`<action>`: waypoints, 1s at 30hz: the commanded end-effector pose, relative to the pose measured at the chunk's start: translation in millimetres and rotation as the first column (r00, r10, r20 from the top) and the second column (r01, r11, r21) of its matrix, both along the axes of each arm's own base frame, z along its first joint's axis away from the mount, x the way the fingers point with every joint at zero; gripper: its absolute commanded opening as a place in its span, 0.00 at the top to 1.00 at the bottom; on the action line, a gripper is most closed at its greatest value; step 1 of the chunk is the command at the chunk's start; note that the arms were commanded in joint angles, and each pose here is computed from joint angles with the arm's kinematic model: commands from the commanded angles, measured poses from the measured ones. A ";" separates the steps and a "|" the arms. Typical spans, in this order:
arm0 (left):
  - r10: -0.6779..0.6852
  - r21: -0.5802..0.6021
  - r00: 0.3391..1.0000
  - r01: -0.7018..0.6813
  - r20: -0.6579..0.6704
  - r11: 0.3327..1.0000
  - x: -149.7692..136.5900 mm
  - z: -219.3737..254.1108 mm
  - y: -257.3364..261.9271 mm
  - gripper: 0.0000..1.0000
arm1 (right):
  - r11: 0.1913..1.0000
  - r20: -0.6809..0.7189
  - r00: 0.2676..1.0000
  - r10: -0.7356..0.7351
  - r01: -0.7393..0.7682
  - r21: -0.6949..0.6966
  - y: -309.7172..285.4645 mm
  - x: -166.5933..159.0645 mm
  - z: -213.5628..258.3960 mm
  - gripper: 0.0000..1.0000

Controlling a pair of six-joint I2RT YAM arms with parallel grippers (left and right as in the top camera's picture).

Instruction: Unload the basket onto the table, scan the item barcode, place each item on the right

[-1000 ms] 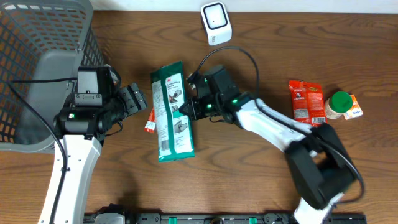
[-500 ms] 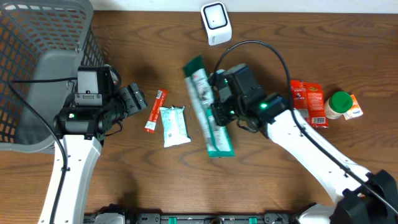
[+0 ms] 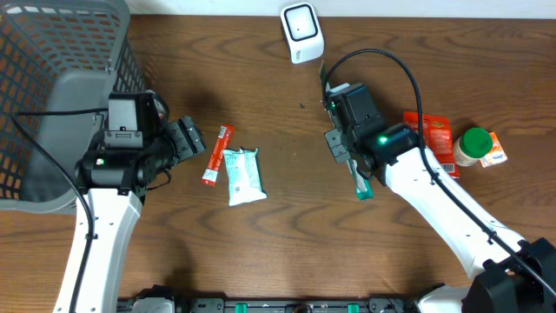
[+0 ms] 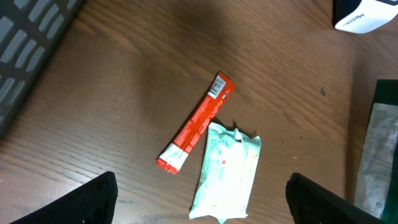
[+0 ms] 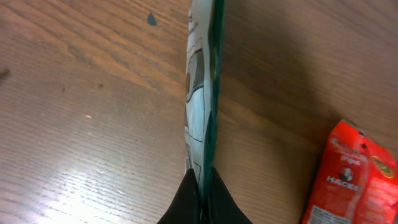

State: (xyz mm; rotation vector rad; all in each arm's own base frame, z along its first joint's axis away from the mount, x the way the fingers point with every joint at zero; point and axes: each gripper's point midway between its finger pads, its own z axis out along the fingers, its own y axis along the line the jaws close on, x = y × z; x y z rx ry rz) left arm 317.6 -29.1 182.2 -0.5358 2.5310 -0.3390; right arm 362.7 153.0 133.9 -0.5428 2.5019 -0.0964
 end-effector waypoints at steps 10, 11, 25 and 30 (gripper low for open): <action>-0.002 0.010 1.000 0.001 0.006 1.000 1.0 2.4 2.0 0.12 | 0.999 0.016 1.000 -0.008 0.009 -0.036 -8.4 3.8 1.0 0.99; -0.002 0.010 1.000 0.001 0.006 1.000 1.0 2.2 2.0 0.13 | 0.999 0.016 1.000 -0.009 0.010 -0.036 -8.6 3.8 0.9 0.99; -0.002 0.010 1.000 0.001 0.006 1.000 1.0 2.4 2.0 0.13 | 0.966 -0.100 0.994 0.044 -0.016 0.257 33.6 -11.0 -2.0 0.99; -0.002 0.010 1.000 0.001 0.006 1.000 1.0 2.4 2.0 0.13 | 0.904 -0.188 0.982 0.029 0.055 0.424 43.8 -15.9 2.1 0.99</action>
